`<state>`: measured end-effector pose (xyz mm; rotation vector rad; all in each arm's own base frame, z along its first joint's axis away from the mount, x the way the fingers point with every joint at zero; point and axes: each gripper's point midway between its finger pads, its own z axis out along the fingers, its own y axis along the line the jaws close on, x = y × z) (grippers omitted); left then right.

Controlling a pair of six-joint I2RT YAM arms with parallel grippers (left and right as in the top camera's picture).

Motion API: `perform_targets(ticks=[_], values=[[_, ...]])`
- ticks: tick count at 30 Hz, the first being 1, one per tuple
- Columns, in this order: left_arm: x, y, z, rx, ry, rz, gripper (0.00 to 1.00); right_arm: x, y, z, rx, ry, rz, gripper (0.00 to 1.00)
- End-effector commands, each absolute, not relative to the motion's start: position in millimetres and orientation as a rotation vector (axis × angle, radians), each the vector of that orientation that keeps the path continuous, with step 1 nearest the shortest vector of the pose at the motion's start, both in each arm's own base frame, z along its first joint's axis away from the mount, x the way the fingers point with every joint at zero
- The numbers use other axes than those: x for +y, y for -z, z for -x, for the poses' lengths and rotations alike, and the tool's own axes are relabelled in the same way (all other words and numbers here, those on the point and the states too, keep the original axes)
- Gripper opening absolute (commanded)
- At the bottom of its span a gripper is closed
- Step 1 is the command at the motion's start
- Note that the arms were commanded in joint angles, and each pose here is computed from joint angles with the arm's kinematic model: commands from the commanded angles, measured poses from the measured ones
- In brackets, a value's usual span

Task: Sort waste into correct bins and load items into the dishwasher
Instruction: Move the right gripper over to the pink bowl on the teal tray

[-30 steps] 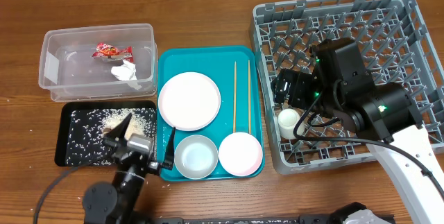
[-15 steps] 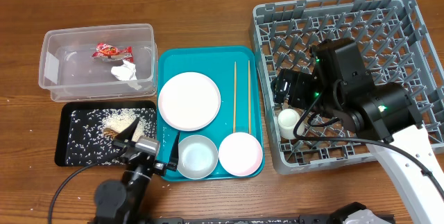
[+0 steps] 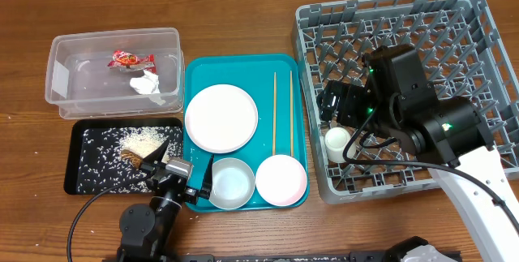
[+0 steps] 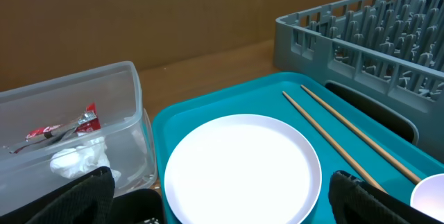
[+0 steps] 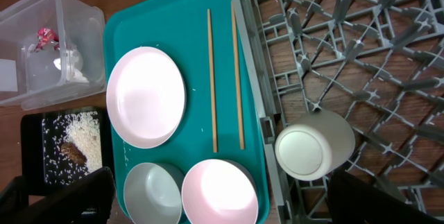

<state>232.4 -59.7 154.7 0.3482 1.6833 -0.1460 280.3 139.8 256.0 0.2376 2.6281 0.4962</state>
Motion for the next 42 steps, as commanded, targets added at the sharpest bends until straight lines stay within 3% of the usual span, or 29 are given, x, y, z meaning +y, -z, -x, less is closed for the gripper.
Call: perform_targets(ticks=[1,8,10,12,15,21,28,36,42], values=[[-60,-154,-233,1.678,0.144,-0.351,1.0,140,-258,-281,2.62,-0.503,-0.241,1.0],[-60,-153,-233,1.679,0.144,-0.351,1.0,147,-267,-291,2.566,-0.553,-0.23,1.0],[-60,-153,-233,1.679,0.144,-0.351,1.0,166,-280,-296,2.518,-0.694,-0.175,0.99],[-60,-153,-233,1.679,0.144,-0.351,1.0,200,-292,-290,2.502,-0.909,-0.057,0.91],[-60,-153,-233,1.679,0.144,-0.351,1.0,236,-285,-277,2.543,-1.018,0.072,0.89],[-60,-153,-233,1.679,0.144,-0.351,1.0,294,-203,-247,2.807,-0.778,0.175,0.79],[-60,-153,-233,1.679,0.144,-0.351,1.0,318,-124,-237,2.939,-0.505,0.357,0.65],[-60,-153,-233,1.679,0.144,-0.351,1.0,281,-92,-247,2.976,-0.178,0.421,0.65],[-60,-153,-233,1.679,0.144,-0.351,1.0,269,-87,-254,2.91,-0.094,0.694,0.65]])
